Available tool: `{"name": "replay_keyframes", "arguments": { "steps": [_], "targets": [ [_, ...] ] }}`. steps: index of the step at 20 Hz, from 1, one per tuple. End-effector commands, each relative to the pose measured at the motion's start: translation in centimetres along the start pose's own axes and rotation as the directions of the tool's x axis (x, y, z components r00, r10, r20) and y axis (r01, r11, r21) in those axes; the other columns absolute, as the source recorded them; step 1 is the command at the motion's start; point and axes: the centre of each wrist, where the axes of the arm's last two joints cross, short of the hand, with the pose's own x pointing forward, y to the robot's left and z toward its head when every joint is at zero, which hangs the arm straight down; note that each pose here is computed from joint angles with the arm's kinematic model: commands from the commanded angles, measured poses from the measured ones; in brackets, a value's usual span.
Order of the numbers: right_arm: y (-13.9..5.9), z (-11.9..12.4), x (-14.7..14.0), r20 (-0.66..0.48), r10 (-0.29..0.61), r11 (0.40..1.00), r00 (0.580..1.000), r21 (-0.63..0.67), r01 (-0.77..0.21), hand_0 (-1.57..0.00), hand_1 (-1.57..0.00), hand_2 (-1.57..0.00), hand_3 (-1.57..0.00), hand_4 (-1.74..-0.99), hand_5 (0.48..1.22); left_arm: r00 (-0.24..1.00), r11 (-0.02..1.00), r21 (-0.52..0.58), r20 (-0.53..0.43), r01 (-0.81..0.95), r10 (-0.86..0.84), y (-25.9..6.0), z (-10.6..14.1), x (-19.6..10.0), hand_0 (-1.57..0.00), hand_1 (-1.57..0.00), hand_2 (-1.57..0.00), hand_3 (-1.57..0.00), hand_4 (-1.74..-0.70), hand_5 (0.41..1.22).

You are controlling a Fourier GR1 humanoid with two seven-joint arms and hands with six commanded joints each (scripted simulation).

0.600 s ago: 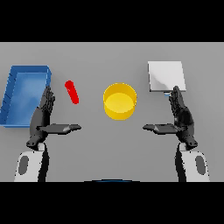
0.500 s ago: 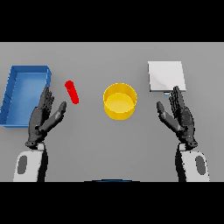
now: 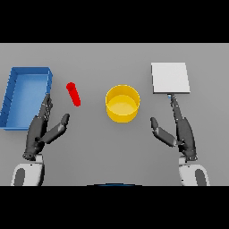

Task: Pick up the red beaker and tilt it to pour out 1 green nut into yellow bowl. Pick up the yellow bowl and place it on the metallic measuring scale.

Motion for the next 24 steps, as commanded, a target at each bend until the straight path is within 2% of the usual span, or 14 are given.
{"name": "replay_keyframes", "arguments": {
  "steps": [1,2,4,6,10,15,20,24],
  "targets": [
    [-0.2,0.2,0.2,0.006,0.005,1.000,1.000,-0.004,-0.005,0.00,0.00,0.00,0.00,-1.112,0.659,1.000,1.000,-0.001,-0.013,0.018,-0.018,0.2,-0.1,0.0,0.00,0.00,0.00,0.00,-1.10,0.616],
    [0.2,0.1,0.4,0.006,-0.010,1.000,1.000,-0.001,0.010,0.00,0.00,0.00,0.00,-1.120,0.660,0.999,1.000,-0.006,-0.031,0.023,-0.023,-0.1,-0.4,0.0,0.00,0.00,0.00,0.00,-1.09,0.613],
    [-0.2,-0.1,0.4,0.005,-0.021,1.000,1.000,0.001,0.021,0.00,0.00,0.00,0.00,-1.123,0.653,0.998,0.999,-0.018,-0.045,0.043,-0.044,-0.3,-0.7,-0.4,0.00,0.00,0.00,0.00,-1.09,0.612],
    [-0.1,-0.3,0.8,-0.012,-0.005,1.000,1.000,-0.001,0.005,0.00,0.00,0.00,0.00,-1.130,0.650,0.998,0.998,-0.038,-0.024,0.051,-0.052,-0.8,-1.7,-0.9,0.00,0.00,0.00,0.00,-1.11,0.623],
    [-0.2,0.1,0.6,-0.002,-0.056,0.998,0.998,0.000,0.056,0.00,0.00,0.00,0.00,-1.182,0.655,0.998,0.998,-0.030,-0.015,0.053,-0.053,-1.6,-4.7,-1.6,0.00,0.00,0.00,0.00,-1.15,0.636],
    [-0.3,0.0,0.4,-0.005,-0.062,0.998,0.998,0.005,0.062,0.00,0.00,0.00,0.00,-1.229,0.667,0.997,0.998,-0.016,-0.036,0.061,-0.061,-1.7,-7.7,-2.5,0.00,0.00,0.00,0.00,-1.15,0.629],
    [0.0,-0.7,0.6,-0.011,-0.063,0.998,0.998,-0.003,0.063,0.00,0.00,0.00,0.00,-1.247,0.672,0.998,0.998,-0.022,-0.024,0.059,-0.059,-2.4,-9.9,-3.4,0.00,0.00,0.00,0.00,-1.19,0.631],
    [-0.5,-0.2,0.8,0.009,-0.055,0.998,0.998,0.001,0.055,0.00,0.00,0.00,0.00,-1.250,0.683,0.994,0.994,-0.027,0.010,0.105,-0.104,-3.6,-11.5,-3.4,0.00,0.00,0.00,0.00,-1.24,0.657]
  ]
}}
